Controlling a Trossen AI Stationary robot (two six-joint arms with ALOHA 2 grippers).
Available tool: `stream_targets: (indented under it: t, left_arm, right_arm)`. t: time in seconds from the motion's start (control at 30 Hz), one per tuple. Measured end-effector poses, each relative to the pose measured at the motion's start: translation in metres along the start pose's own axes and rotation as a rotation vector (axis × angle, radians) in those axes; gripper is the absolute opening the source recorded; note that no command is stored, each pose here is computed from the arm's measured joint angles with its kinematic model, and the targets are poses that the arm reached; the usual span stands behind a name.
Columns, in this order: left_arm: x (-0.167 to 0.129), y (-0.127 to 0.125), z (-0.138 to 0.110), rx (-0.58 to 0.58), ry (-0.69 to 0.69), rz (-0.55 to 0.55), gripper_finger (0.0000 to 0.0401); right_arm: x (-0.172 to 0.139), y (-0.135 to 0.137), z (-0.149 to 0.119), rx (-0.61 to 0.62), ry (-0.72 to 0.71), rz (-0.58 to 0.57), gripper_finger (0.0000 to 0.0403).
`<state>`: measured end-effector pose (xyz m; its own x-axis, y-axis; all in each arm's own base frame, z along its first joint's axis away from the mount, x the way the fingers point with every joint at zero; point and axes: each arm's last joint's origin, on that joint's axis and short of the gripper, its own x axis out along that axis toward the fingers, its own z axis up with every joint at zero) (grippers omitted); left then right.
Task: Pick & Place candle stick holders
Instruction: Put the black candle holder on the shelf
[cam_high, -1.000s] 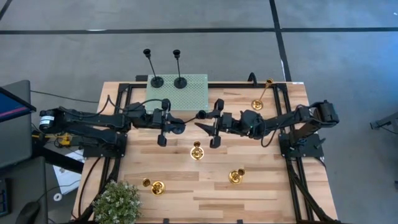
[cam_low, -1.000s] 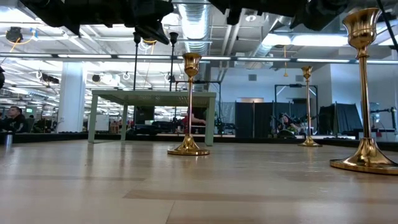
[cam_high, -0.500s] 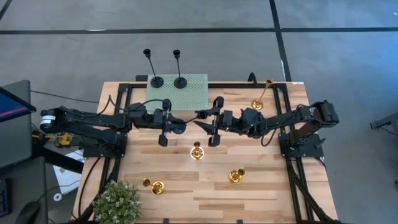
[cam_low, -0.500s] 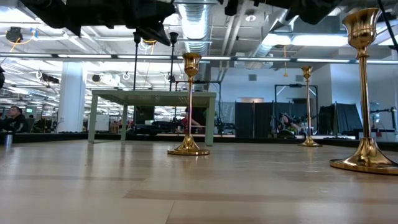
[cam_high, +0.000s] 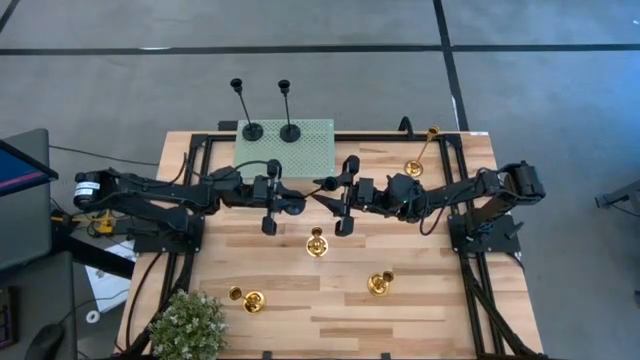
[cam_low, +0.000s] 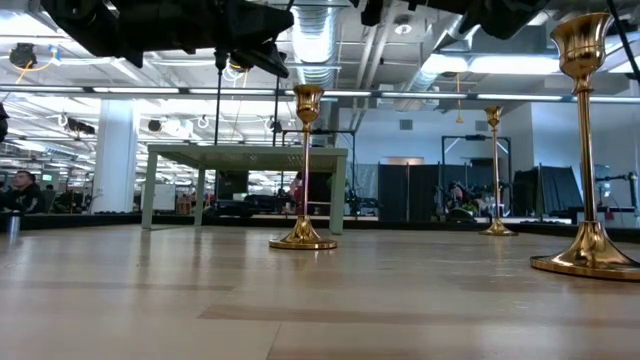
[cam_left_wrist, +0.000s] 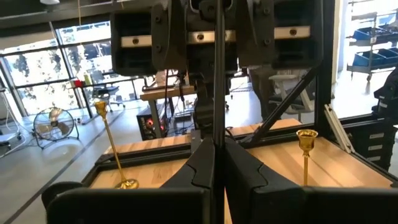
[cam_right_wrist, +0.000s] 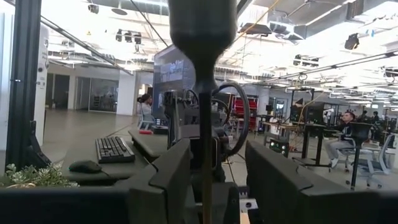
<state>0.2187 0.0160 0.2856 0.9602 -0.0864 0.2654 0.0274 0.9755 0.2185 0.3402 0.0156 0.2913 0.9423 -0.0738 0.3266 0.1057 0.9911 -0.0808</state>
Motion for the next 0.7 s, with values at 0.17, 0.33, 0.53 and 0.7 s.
stream_targets:
  t: [0.17,0.33,0.53,0.7]
  left_arm:
    - [0.0012,0.0002,-0.0002,0.002,-0.013,0.002,0.0013]
    - [0.0012,0.0003,0.0002,0.003,-0.017,0.004,0.0013]
    - [0.0012,0.0004,0.0004,0.001,-0.02,0.006,0.0013]
    - [0.0012,0.0003,0.0005,0.0,-0.02,0.004,0.0019]
  right_arm:
    - [0.0,0.0,0.0,0.0,0.0,0.0,0.0118]
    - [0.0,0.0001,0.0,0.0,0.0,0.002,0.0058]
    - [0.0,0.0001,0.0,-0.019,-0.001,0.003,0.0009]
    - [0.0,0.0001,0.0,-0.034,0.0,0.002,0.0005]
